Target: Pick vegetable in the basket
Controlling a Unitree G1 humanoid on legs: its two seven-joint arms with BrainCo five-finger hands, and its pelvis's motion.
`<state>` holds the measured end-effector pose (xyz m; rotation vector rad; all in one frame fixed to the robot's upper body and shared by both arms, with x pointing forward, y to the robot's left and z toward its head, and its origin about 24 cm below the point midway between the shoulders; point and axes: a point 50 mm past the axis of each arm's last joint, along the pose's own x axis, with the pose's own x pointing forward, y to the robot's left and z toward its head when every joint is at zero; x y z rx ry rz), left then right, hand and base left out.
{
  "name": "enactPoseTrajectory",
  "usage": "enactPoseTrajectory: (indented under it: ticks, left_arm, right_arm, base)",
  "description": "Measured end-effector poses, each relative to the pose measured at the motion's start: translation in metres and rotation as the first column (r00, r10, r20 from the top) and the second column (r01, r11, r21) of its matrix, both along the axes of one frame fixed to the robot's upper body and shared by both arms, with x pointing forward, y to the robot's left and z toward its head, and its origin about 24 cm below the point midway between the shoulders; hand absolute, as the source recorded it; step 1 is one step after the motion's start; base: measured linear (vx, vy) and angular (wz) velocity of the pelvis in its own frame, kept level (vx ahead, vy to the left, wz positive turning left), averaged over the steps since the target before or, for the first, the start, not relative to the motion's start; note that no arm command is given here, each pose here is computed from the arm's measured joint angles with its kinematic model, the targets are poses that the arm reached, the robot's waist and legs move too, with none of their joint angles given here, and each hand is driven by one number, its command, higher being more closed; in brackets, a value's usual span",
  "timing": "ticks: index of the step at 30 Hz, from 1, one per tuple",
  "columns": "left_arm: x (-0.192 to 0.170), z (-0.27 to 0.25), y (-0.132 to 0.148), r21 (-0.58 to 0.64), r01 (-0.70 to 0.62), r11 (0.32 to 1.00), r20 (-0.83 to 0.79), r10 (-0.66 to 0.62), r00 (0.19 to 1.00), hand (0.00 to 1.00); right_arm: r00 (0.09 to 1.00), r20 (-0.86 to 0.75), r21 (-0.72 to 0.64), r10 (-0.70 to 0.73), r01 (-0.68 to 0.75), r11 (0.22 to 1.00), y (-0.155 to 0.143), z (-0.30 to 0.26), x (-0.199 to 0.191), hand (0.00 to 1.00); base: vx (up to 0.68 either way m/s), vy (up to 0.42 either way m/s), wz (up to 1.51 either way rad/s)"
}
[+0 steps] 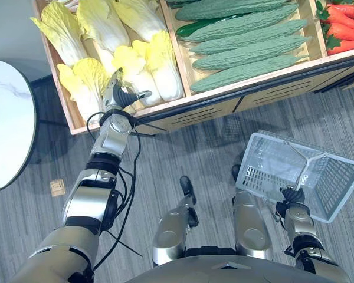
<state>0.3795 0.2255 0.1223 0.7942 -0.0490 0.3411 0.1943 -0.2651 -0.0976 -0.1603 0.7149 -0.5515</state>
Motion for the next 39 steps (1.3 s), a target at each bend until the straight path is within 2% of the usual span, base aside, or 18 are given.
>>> enactPoseTrajectory:
  ticks: [8, 16, 17, 39]
  left_arm:
    - [0.0, 0.002, -0.015, -0.045, -0.039, 0.998, 0.085, 0.043, 0.995, 0.0]
    - [-0.003, 0.004, -0.014, -0.044, -0.076, 0.996, 0.123, 0.08, 0.989, 0.0]
    - [-0.002, 0.004, -0.014, -0.043, -0.076, 0.996, 0.125, 0.081, 0.989, 1.0]
    - [0.009, 0.036, -0.006, -0.09, -0.134, 0.987, 0.206, 0.15, 0.967, 1.0]
  right_arm:
    - [1.0, -0.003, -0.001, 0.004, -0.004, 1.0, 0.004, -0.001, 0.001, 1.0]
    - [1.0, 0.0, -0.018, 0.031, -0.031, 0.999, 0.011, 0.0, 0.008, 1.0]
    - [0.999, 0.001, -0.02, 0.033, -0.033, 0.999, 0.011, 0.0, 0.009, 1.0]
    - [0.995, 0.05, -0.006, 0.085, -0.085, 0.996, 0.03, 0.006, 0.027, 1.0]
  base:
    - [0.01, -0.006, 0.02]
    - [0.0, 0.0, 0.0]
    - [0.0, 0.0, 0.0]
    - [0.02, -0.014, -0.05]
